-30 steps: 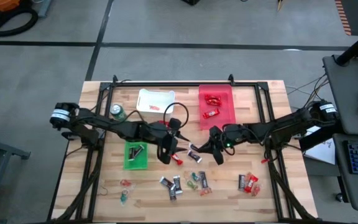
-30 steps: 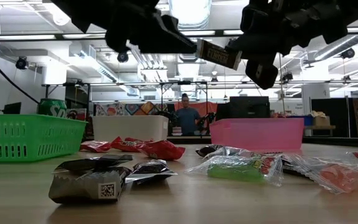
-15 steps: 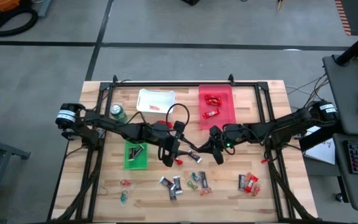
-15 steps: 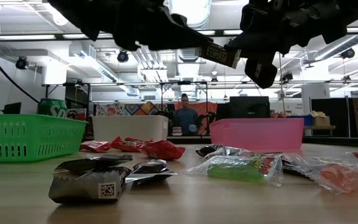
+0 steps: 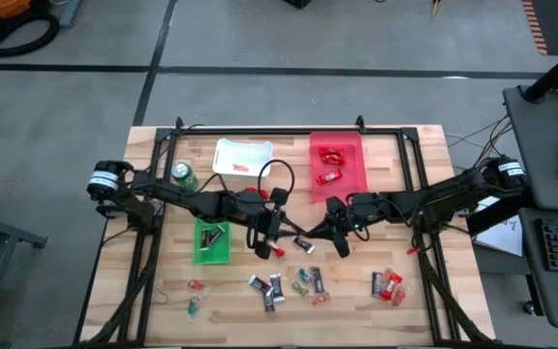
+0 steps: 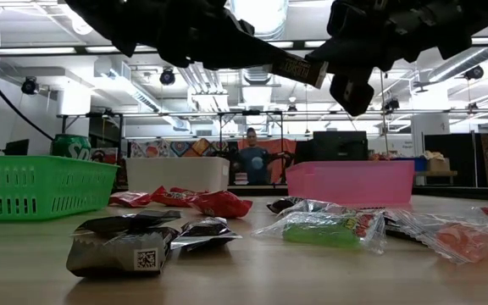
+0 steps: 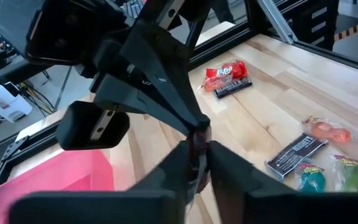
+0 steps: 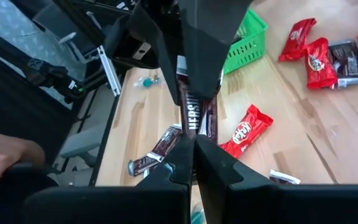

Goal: Organize candy in baskets
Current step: Put the brown chocolate into the green basket

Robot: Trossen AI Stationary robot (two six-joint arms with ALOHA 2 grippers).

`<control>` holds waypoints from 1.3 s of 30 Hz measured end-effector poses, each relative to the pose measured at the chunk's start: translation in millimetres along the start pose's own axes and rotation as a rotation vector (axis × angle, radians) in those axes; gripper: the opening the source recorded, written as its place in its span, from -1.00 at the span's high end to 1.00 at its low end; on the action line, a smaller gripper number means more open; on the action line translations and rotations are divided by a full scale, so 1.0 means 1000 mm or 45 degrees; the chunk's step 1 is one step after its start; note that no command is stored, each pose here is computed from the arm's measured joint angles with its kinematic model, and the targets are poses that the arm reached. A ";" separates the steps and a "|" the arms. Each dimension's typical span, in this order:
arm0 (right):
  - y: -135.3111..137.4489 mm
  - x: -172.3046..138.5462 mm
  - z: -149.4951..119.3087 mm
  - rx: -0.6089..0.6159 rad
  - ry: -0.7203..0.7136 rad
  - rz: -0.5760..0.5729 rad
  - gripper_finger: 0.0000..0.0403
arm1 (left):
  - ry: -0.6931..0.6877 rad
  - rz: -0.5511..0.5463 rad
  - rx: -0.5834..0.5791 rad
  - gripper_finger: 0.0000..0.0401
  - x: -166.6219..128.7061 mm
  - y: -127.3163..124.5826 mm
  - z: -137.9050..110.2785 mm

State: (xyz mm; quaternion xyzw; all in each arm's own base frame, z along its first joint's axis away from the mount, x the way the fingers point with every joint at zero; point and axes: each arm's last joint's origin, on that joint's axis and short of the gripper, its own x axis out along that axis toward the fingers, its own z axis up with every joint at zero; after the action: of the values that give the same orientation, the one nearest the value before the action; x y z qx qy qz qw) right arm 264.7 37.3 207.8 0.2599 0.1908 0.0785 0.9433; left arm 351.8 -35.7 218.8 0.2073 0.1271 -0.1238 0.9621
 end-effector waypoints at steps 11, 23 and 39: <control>0.000 -0.002 0.008 -0.049 -0.078 0.017 0.86 | -0.013 0.014 -0.098 0.99 -0.008 0.003 0.008; -0.006 -0.006 0.014 -0.079 -0.142 -0.063 0.19 | 0.177 0.045 -0.283 1.00 -0.053 0.008 0.025; -0.010 -0.007 0.016 -0.156 -0.146 -0.086 0.03 | 1.401 0.006 -0.952 1.00 -0.136 -0.008 0.022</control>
State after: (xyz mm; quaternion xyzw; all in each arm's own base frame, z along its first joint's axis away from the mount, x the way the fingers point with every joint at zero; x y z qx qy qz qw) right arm 265.8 19.5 217.7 0.1992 0.1400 0.0434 0.9689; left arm 226.9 -27.0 275.9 -0.1070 0.6336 0.0547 0.7643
